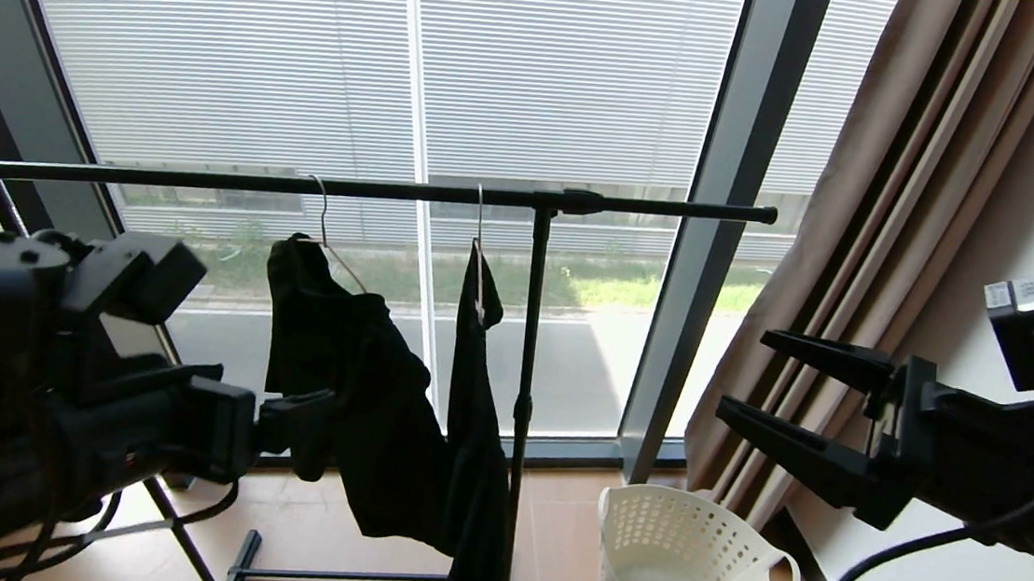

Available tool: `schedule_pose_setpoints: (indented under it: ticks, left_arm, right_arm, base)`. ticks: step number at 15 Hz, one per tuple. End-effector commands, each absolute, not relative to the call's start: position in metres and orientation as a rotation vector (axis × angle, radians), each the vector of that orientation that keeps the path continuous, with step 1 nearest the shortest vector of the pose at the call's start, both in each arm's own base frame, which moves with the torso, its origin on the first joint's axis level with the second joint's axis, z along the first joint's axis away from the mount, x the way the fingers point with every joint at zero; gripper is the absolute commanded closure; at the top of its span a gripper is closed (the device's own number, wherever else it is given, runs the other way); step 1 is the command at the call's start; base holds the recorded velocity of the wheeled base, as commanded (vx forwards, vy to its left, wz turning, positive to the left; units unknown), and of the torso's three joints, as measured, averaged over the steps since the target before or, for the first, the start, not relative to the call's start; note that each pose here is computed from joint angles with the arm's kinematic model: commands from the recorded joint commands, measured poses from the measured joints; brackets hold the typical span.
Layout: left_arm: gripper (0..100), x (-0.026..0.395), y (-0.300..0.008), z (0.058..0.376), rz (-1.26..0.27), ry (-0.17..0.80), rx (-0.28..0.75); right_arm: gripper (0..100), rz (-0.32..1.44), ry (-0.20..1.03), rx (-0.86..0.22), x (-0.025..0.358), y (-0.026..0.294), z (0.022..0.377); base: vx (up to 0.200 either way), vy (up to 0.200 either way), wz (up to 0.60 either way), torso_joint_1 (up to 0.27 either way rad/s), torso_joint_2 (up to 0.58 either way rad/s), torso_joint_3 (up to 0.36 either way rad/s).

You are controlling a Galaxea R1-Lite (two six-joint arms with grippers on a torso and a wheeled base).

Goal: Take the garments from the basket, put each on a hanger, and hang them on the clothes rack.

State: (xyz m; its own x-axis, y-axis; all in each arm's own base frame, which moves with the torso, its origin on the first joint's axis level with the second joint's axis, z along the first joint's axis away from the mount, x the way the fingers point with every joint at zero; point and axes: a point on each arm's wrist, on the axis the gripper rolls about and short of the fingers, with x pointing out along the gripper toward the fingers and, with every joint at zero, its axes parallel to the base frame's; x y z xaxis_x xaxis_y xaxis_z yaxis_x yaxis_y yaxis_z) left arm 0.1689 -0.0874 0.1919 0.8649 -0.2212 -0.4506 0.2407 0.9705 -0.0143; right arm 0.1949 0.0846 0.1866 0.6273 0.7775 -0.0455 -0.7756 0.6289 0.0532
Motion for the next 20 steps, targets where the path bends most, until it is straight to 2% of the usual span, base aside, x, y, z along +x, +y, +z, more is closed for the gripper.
schedule_pose_setpoints:
  ticks: [1, 4, 11, 14, 18, 20]
  left_arm:
    - [0, 0.128, -0.065, 0.182, -0.249, 0.432, 0.034]
    - [0, 0.096, -0.052, 0.149, -0.298, 0.486, 0.08]
    - [0, 0.049, -0.025, 0.096, -0.313, 0.522, 0.086]
    - [0, 0.04, -0.02, 0.087, -0.344, 0.529, 0.072]
    - [0, 0.025, -0.011, 0.079, -0.351, 0.562, 0.078]
    - [0, 0.023, -0.01, 0.079, -0.353, 0.542, 0.061]
  right_arm:
    - [0, 0.847, 0.044, -0.001, 0.152, 0.068, 0.197]
    - [0, 0.832, 0.098, -0.038, 0.114, 0.054, 0.182]
    - [0, 0.833, 0.288, -0.055, 0.068, 0.036, 0.135]
    - [0, 0.825, 0.349, -0.052, 0.062, 0.034, 0.118]
    - [0, 0.778, 0.372, -0.061, 0.054, 0.03, 0.105]
    - [0, 0.759, 0.378, -0.066, 0.05, 0.028, 0.103]
  base:
    - [0.0, 0.0, 0.0, 0.0, 0.0, 0.0]
    - [0.0, 0.0, 0.0, 0.0, 0.0, 0.0]
    - [0.0, 0.0, 0.0, 0.0, 0.0, 0.0]
    - [0.0, 0.0, 0.0, 0.0, 0.0, 0.0]
    - [0.0, 0.0, 0.0, 0.0, 0.0, 0.0]
    - [0.0, 0.0, 0.0, 0.0, 0.0, 0.0]
